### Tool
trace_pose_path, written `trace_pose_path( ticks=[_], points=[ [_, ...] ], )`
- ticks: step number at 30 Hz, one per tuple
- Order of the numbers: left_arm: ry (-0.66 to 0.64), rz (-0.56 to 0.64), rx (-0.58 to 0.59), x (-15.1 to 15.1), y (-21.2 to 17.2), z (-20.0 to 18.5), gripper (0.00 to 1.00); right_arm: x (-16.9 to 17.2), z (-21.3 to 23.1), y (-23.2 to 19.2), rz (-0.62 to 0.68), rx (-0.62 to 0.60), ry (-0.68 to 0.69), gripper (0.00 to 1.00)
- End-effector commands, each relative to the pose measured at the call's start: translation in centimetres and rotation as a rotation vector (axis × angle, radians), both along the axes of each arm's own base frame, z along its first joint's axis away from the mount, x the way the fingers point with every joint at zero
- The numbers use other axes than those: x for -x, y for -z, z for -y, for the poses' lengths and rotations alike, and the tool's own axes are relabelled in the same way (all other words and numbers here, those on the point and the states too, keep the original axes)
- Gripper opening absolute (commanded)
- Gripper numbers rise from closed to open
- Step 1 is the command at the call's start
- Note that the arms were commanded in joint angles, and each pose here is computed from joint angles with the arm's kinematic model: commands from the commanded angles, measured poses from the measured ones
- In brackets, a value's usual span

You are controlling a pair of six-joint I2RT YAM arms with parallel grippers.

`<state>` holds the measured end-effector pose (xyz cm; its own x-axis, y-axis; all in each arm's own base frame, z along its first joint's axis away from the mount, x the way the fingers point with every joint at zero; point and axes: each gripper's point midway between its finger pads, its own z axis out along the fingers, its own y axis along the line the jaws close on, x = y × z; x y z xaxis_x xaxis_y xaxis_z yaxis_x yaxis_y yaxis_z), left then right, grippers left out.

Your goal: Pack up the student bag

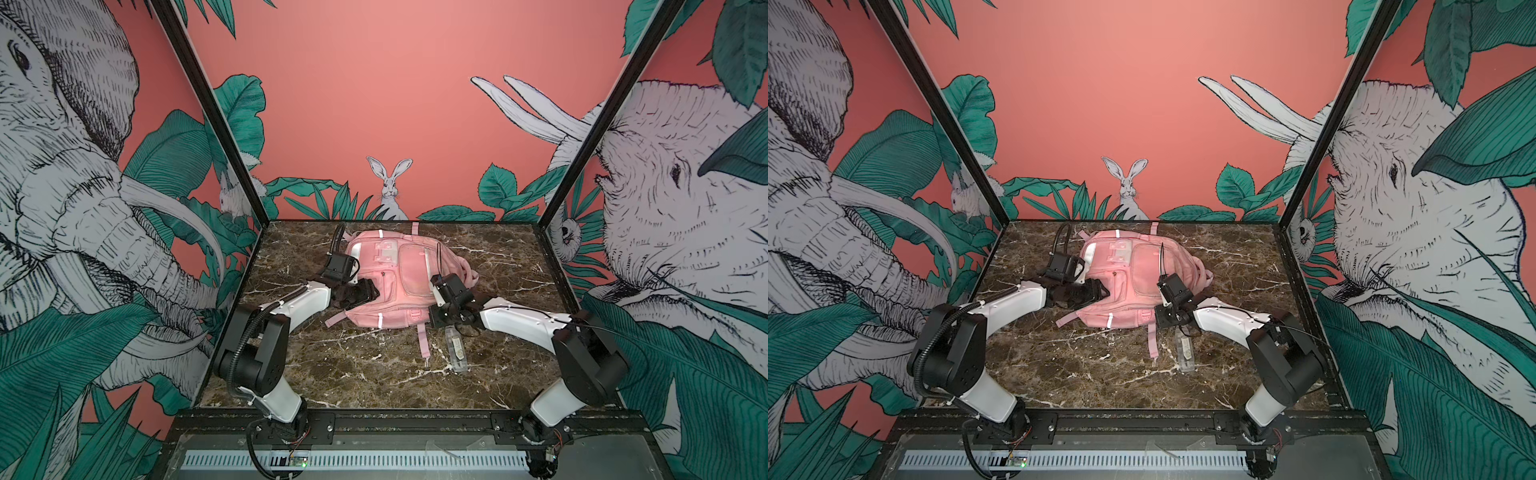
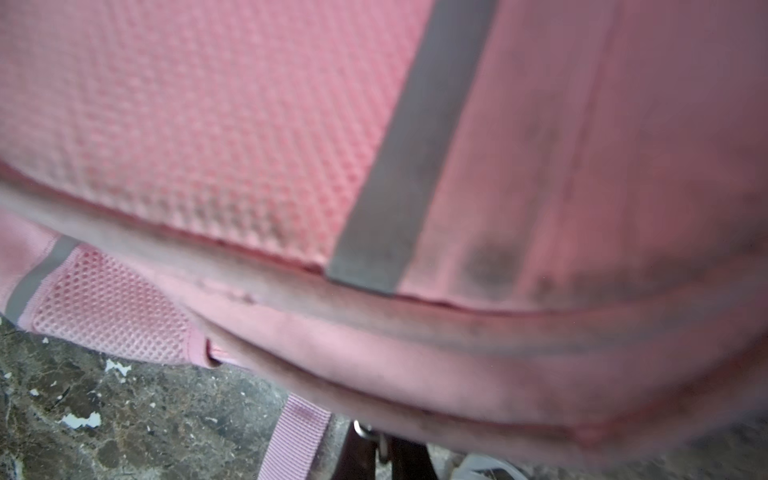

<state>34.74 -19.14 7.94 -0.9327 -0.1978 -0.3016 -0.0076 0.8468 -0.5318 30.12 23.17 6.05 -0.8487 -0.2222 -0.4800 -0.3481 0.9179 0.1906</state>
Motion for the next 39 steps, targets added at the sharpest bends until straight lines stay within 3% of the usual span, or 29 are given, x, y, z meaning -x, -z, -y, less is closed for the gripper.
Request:
trace_pose_path(
  ticks=[1,39],
  points=[
    [-0.077,-0.117,-0.15,1.9,4.0,-4.1,0.67,0.5,2.7,0.4,-0.019,0.076,0.042,0.0],
    [-0.18,-0.057,-0.162,-0.5,1.7,-8.4,0.67,0.4,5.2,0.1,-0.025,0.092,0.085,0.0]
  ],
)
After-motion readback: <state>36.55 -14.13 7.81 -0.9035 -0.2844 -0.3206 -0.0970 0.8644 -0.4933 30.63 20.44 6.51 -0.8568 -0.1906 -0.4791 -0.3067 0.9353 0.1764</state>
